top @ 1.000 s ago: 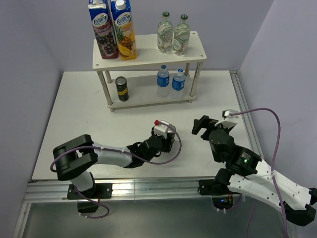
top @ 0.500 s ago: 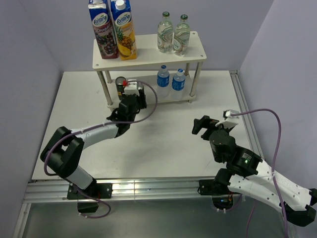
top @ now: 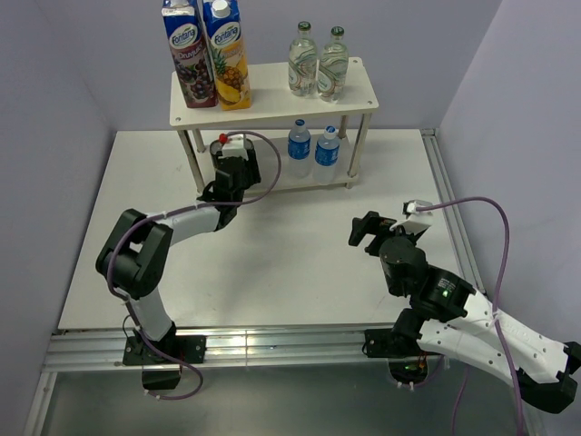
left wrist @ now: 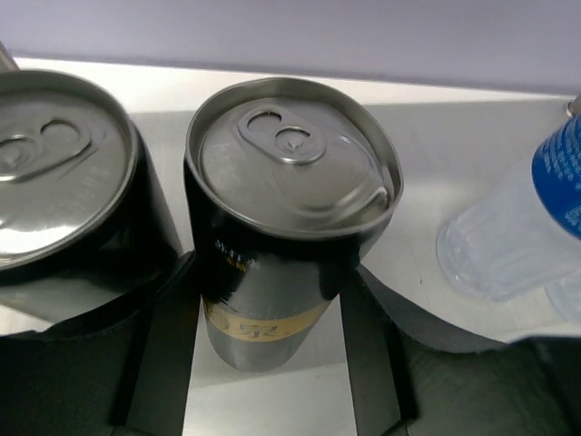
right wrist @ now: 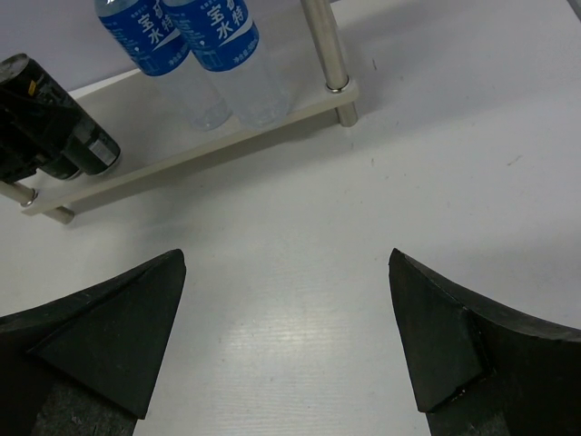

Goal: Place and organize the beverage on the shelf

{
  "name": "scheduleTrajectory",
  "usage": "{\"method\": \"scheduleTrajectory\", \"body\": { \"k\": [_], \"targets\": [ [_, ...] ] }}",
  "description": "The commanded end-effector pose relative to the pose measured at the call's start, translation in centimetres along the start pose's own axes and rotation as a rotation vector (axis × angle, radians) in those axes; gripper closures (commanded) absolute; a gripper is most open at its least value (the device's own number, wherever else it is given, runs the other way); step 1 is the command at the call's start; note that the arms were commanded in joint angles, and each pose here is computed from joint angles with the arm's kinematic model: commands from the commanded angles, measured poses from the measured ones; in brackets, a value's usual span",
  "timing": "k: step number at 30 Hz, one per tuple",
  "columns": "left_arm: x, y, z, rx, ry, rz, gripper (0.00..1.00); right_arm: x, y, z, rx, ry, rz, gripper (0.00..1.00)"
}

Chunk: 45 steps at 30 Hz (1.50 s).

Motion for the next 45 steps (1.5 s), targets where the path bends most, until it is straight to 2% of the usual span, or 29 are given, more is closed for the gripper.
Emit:
{"method": "scheduleTrajectory", "body": {
  "k": [1,9,12,13,15,16,17,19,22,45],
  "targets": [
    [0.6,-5.3,-1.0,-0.078,0.031,-0.186,1.0,0.2,-0.1,0.2,0.011,0.004,-0.019,0.0],
    [1.3,-3.6,-0.7,-0.078,0.015,-0.169,1.0,0.2,0.0,0.2,0.009,0.002,-0.014,0.0],
    [1.3,-3.3,-0.7,-0.078,0.014,-0.162,0.84,0.3,0.1,0.2,0.007,0.005,-0.012,0.0],
    [1.3,-3.0,-0.7,-0.074,0.016,-0.155,0.68,0.2,0.0,0.2,0.009,0.005,-0.015,0.0],
    [1.3,-2.8,-0.8,-0.069,0.018,-0.146,0.5,0.2,0.0,0.2,0.011,0.002,-0.013,0.0],
    [1.2,-2.6,-0.7,-0.07,0.016,-0.142,0.35,0.2,0.0,0.2,0.013,0.005,-0.015,0.0],
    [1.2,-2.5,-0.7,-0.069,0.018,-0.139,0.27,0.2,-0.1,0.2,0.013,0.003,-0.015,0.0],
    [1.0,-2.5,-0.6,-0.068,0.018,-0.138,0.16,0.2,-0.1,0.1,0.014,0.005,-0.015,0.0],
    [0.5,-2.3,-0.5,-0.075,0.018,-0.132,0.07,0.1,-0.1,0.1,0.017,0.006,-0.016,0.0],
    [-6.2,0.1,0.1,-0.099,-0.024,-0.095,0.07,-0.6,-0.1,-0.5,0.067,-0.005,-0.007,0.0]
  ]
}}
Point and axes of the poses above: each gripper's point midway between its finger pads, its own x axis out along the fingers, its own z axis along the line the jaws close on, y = z × x, the point moved 3 cm from there along -x, back along the fingers, and after that the axes turned 5 degrees about x, right-handed, at the moved point
